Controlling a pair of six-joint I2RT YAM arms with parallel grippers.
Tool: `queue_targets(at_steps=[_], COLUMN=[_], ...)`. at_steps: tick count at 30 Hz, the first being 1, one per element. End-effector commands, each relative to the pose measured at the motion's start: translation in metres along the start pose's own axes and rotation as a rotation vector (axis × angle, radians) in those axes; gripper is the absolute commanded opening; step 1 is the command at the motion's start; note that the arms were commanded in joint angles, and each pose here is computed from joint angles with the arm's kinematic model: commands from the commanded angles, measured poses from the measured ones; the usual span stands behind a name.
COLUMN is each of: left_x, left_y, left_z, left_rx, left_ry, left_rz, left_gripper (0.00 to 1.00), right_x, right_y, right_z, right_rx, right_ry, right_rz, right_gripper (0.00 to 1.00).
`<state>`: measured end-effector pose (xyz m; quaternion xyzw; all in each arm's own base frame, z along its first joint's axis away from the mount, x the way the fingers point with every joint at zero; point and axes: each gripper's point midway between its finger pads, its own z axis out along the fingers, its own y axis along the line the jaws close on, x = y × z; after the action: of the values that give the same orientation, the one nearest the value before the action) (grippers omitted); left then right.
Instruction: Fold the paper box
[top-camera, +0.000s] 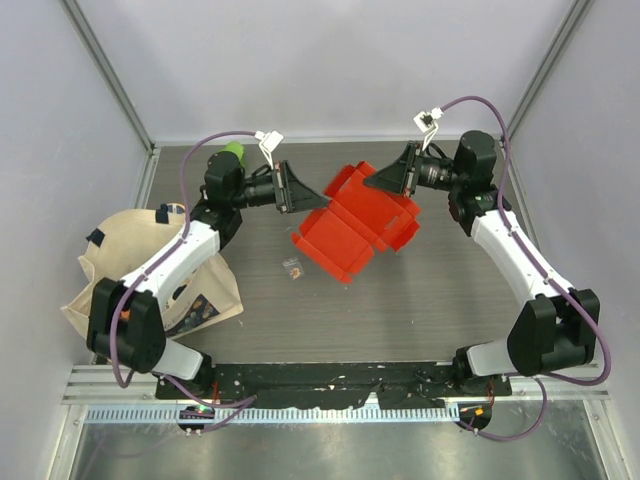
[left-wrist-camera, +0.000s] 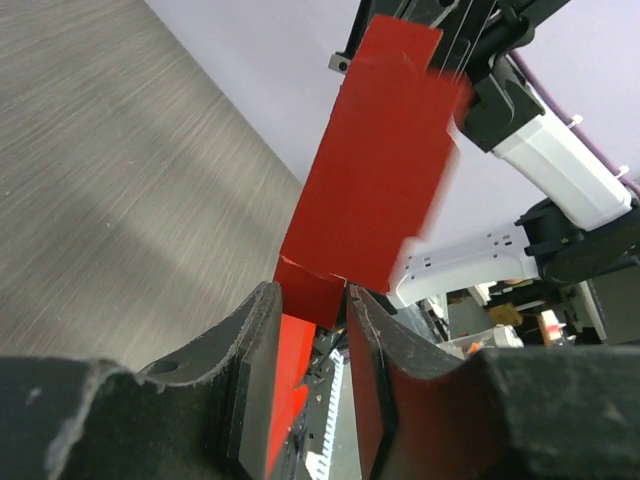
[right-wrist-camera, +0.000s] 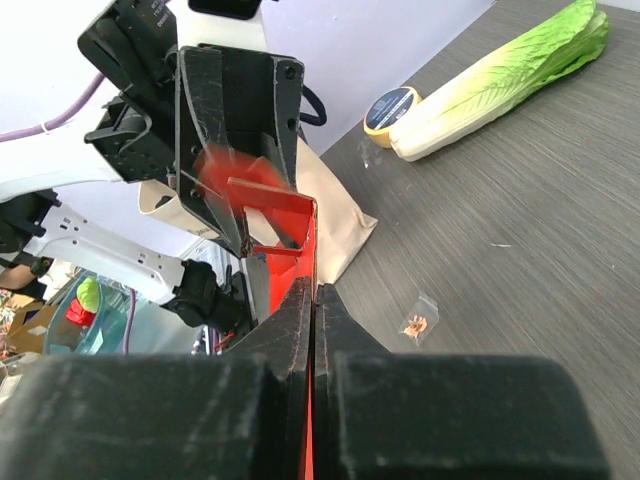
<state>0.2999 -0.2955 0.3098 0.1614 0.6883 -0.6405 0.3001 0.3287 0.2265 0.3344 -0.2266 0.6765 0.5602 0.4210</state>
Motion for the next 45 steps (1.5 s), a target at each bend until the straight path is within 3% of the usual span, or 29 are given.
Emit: queue_targets(at_steps=[1,6,15,23,27,33,38,42,43,45], left_x=[0.018,0.025,0.021,0.029,0.029,0.014,0.007,-0.001,-0.002,-0.006], left_y=[-0.010,-0.003,0.001,-0.004,0.009,-0.005,-0.020,-0.028,-0.029,-0.028], left_z=[-0.011,-0.015,-0.010,0.013,0.018,-0.005,-0.033,-0.048,-0.050,-0.053], left_rx=[-0.060,-0.101,-0.108,-0.082,-0.154,-0.263,-0.367,-0.424,-0.433,-0.461], left_ry=[0.068,0.069,0.048,0.059,0.021,-0.061,-0.095,-0.142,-0.146,-0.142], left_rz=[0.076,0.069,0.078,0.050,0.038,0.168,0.264,0.312,0.320,0.341], left_gripper=[0.37,0.29,0.27,0.31,0.38,0.39,0.41,0.59,0.70,0.75], right_x=[-0.030,-0.028,-0.029,-0.024,-0.018,-0.009,0.004,0.011,0.013,0.018], right_y=[0.031,0.045,0.058,0.066,0.070,0.035,0.026,0.024,0.024,0.031], right_z=[-0.007,-0.009,-0.009,0.002,0.007,0.010,0.016,0.024,0.025,0.029], right_rx=[-0.013,-0.074,-0.148,-0.189,-0.200,-0.006,0.050,0.069,0.065,0.042], right_ry=[-0.078,-0.078,-0.078,-0.071,-0.062,-0.020,0.004,0.048,0.053,0.069], right_rz=[-0.131,-0.146,-0.140,-0.130,-0.121,-0.134,-0.109,-0.139,-0.141,-0.144], right_gripper=[0.01,0.01,0.01,0.01,0.01,0.01,0.01,0.01,0.01,0.01])
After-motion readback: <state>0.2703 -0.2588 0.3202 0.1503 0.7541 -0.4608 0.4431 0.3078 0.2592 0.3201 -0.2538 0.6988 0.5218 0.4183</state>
